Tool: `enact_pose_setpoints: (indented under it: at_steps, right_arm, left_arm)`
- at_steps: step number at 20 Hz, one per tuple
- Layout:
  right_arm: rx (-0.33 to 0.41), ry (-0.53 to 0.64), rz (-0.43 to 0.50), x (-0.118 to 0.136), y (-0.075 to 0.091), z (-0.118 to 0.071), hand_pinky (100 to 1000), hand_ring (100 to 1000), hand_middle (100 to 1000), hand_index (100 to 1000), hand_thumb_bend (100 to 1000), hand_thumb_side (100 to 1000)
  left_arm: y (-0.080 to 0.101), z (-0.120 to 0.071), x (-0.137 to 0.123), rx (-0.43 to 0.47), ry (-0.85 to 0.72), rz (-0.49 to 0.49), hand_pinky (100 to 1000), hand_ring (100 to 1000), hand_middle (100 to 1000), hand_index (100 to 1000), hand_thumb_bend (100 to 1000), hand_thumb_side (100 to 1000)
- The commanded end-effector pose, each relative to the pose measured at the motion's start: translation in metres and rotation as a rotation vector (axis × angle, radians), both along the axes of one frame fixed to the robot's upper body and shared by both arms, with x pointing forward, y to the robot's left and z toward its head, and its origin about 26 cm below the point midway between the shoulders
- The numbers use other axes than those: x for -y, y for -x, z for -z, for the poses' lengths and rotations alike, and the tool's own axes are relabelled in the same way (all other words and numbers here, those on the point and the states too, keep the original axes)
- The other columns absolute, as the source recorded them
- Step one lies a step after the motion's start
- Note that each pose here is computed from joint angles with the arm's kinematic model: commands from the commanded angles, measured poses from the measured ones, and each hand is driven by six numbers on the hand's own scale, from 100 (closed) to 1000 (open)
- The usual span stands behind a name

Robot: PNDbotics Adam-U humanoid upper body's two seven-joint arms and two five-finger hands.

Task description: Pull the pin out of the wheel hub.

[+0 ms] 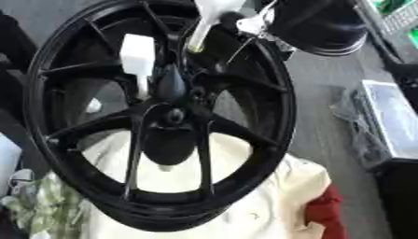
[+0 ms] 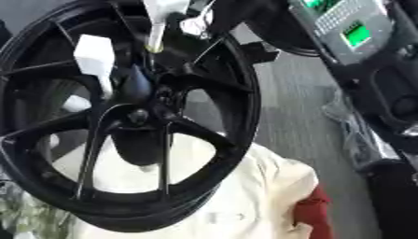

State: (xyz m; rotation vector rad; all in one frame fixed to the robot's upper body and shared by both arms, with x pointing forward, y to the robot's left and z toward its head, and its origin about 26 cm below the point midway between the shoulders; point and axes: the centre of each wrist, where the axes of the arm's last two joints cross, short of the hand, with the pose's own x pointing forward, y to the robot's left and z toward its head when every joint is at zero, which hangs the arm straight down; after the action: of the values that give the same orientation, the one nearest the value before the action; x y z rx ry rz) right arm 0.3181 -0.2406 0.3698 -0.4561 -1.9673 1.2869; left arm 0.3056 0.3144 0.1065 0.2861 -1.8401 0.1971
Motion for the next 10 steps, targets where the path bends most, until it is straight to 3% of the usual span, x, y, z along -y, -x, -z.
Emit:
enact_pose_setpoints:
  at_steps: [1, 6, 10]
  right_arm:
    - [0.096, -0.119, 0.098, 0.036, 0.023, -0.026, 804, 552, 223, 424, 100, 100]
    - [0.168, -0.265, 0.324, 0.096, 0.047, -0.014, 806, 554, 237, 434, 100, 100]
    - [0.193, -0.341, 0.54, 0.137, 0.057, 0.029, 813, 577, 300, 486, 100, 100]
  left_arm:
    - [0.001, -0.008, -0.006, 0.027, -0.02, -0.018, 842, 769, 704, 736, 332, 675]
    - [0.005, -0.007, -0.011, 0.03, -0.019, -0.051, 841, 769, 703, 736, 332, 674]
    - [0.006, -0.008, -0.014, 0.039, -0.016, -0.072, 842, 768, 704, 736, 332, 672]
